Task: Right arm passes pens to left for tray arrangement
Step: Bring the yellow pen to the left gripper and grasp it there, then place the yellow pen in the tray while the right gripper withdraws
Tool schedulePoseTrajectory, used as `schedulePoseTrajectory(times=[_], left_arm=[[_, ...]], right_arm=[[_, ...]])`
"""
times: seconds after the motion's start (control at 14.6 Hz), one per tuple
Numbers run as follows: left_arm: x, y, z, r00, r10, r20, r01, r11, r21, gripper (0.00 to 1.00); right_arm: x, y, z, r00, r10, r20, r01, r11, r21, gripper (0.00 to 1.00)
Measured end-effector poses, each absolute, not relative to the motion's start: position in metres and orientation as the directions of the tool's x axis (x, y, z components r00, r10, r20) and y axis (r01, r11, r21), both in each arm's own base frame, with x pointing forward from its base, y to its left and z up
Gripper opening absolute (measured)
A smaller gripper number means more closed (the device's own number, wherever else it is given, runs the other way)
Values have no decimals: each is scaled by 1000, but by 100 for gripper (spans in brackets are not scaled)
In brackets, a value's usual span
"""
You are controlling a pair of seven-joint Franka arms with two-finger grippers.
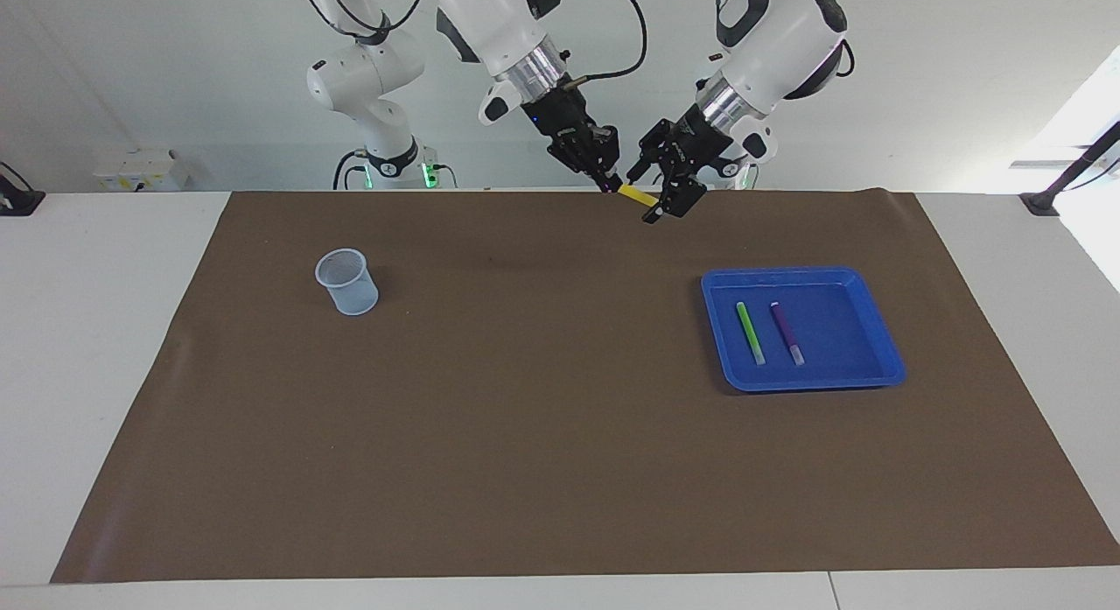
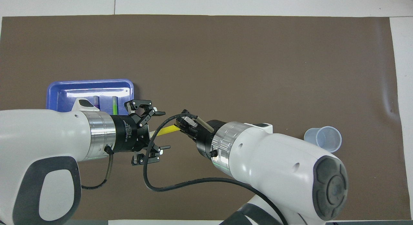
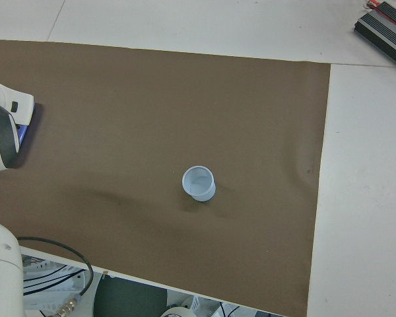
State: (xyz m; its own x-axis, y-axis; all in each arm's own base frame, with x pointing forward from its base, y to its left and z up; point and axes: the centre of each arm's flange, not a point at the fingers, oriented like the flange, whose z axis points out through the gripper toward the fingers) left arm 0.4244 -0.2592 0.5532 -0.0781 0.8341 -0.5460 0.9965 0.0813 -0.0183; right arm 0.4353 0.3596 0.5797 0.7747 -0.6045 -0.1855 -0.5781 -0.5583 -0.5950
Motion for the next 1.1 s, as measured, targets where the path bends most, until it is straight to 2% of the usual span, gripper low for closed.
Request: schedulePoseTrajectory(times=[0.07,0.27,0.62,0.69,0.76,0.82,0.96,1.1], left_arm=[[424,-259,553,-78,834,-546,997,81,-18,90],[425,-259,553,-77,833,-547,997,80,-18,62],[425,-258,553,-77,832,-549,997,81,-17,52],[425,-257,554,-77,832,-550,997,82,-16,44],[426,-257,554,-78,831,-550,996,83,-16,44],[426,-256,554,-78,831,-550,996,83,-16,41],[426,-257,554,-71,831,-551,997,78,-11,16],[426,-256,554,-62,832,-552,997,72,-5,16]], right_arm=[[435,360,579,775,-605,-186,-578,-558,-595,17],[435,359,579,774,-605,-186,-579,-559,-594,17],[435,359,579,774,-606,-186,-580,-558,-593,17],[435,358,579,773,-606,-186,-580,-558,-593,17],[436,358,579,773,-607,-186,-581,-558,-593,17],[436,357,578,772,-608,-186,-581,-557,-593,17],[437,356,579,770,-610,-186,-582,-554,-595,17],[437,356,579,770,-610,-186,-582,-553,-596,17]])
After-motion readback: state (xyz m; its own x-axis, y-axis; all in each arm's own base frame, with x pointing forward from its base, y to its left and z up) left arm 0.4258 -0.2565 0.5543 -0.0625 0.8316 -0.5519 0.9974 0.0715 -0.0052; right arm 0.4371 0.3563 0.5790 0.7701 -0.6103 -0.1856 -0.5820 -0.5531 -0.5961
